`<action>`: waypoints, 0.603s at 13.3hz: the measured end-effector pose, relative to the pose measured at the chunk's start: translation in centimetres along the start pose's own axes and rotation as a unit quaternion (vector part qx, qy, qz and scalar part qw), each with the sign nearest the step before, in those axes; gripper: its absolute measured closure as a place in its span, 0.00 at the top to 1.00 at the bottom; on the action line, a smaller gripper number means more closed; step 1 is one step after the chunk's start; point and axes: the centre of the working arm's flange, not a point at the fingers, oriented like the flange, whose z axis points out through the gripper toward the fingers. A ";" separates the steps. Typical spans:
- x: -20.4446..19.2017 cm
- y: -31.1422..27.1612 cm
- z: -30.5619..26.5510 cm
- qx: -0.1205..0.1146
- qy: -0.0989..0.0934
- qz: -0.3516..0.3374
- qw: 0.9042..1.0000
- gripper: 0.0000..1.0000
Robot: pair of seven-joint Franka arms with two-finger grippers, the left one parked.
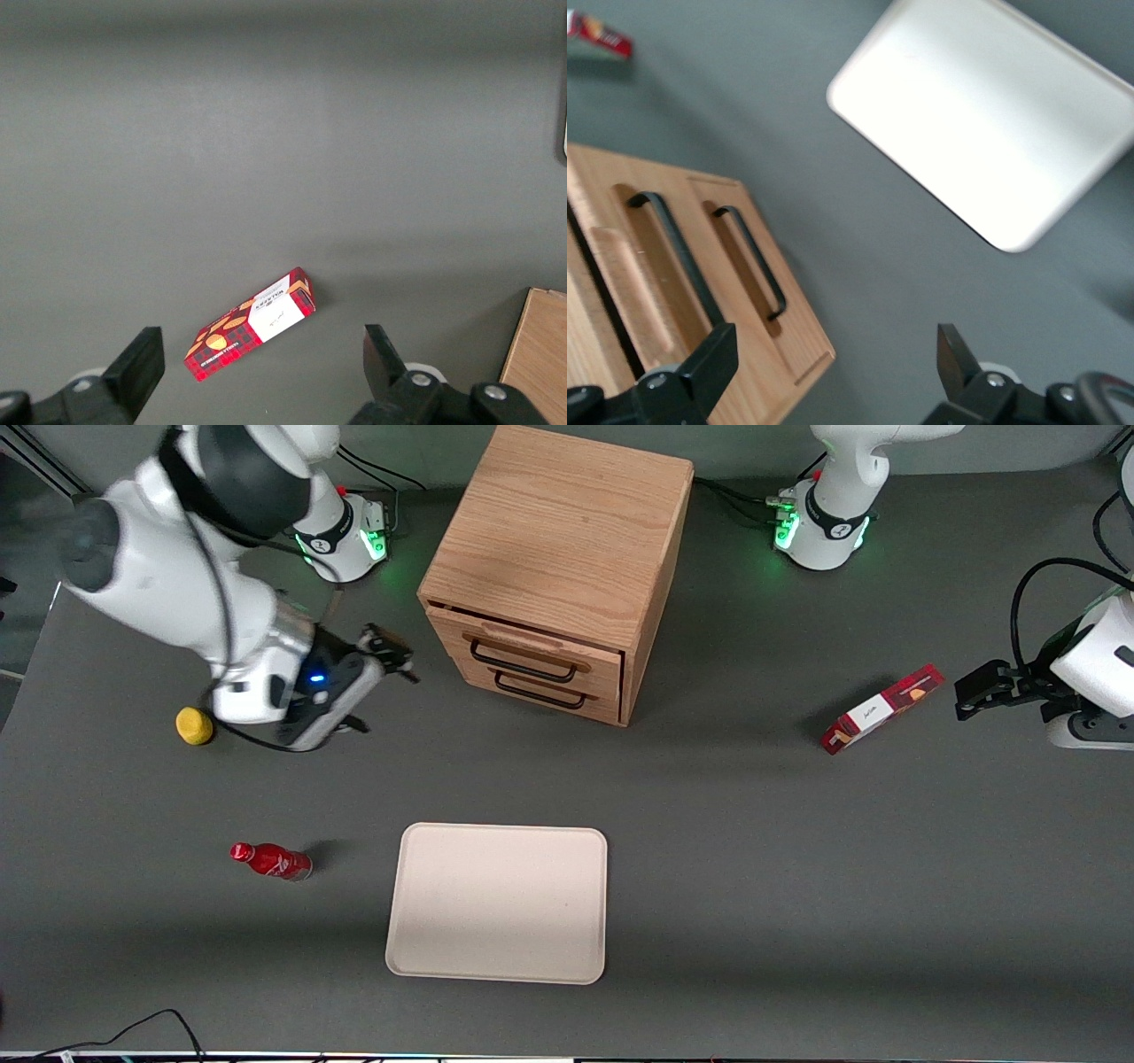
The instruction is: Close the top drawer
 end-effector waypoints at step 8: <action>-11.6 12.5 -11.4 -0.089 -0.043 0.153 0.983 1.00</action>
